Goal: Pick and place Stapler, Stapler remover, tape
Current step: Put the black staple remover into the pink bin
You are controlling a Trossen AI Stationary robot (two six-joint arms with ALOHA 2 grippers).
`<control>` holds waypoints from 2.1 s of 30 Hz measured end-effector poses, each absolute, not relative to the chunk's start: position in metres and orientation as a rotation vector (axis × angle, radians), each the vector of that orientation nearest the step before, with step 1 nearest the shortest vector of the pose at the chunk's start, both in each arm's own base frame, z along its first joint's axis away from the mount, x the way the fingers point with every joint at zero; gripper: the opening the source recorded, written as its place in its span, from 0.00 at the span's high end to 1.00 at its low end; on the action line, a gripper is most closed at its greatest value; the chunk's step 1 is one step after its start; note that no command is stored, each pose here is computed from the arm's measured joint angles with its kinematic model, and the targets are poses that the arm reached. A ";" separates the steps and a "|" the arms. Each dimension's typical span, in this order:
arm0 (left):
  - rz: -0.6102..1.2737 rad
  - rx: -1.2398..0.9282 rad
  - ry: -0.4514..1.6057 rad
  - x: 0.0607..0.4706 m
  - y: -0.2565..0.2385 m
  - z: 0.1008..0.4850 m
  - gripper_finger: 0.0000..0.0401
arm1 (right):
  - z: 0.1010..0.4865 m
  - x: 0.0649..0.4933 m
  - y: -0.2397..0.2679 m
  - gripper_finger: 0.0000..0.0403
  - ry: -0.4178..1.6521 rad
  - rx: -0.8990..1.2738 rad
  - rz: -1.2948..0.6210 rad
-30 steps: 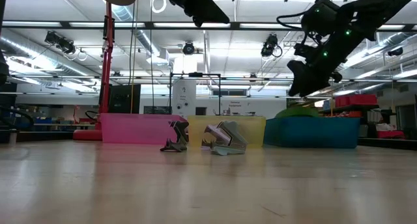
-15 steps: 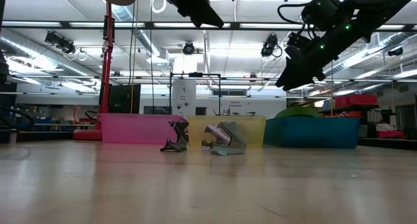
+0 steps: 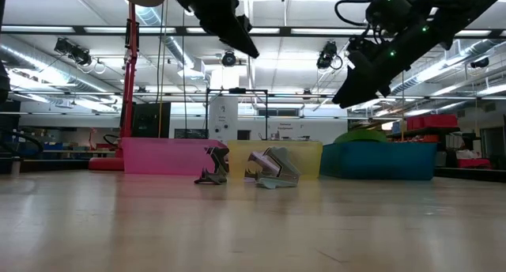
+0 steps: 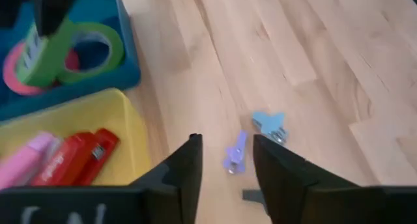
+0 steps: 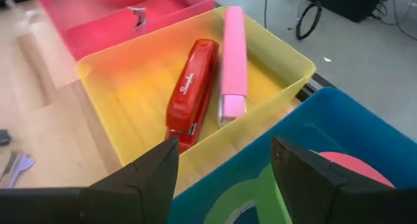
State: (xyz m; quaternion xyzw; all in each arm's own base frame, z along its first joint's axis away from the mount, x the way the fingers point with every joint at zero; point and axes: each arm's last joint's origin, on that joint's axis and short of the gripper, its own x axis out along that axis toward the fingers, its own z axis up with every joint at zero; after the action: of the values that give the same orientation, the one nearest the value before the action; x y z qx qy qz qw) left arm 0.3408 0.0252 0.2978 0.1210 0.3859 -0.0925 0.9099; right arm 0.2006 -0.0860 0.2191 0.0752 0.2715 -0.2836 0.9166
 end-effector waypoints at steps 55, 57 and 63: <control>-0.284 0.135 0.873 0.333 0.018 0.289 0.56 | 0.215 0.170 0.002 0.97 0.327 -0.030 0.009; -0.281 0.133 0.864 0.334 0.018 0.290 0.56 | 0.216 0.164 0.002 0.96 0.291 -0.025 0.032; -0.270 0.117 0.855 0.335 0.019 0.291 0.56 | 0.210 0.149 0.002 0.99 0.231 -0.004 0.054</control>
State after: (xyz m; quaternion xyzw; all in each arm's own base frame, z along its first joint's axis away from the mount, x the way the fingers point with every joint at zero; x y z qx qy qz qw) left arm 0.3346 0.0186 0.2907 0.0567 0.4131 -0.1305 0.8995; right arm 0.1488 0.0024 0.2098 -0.0018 0.1152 0.0270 0.9930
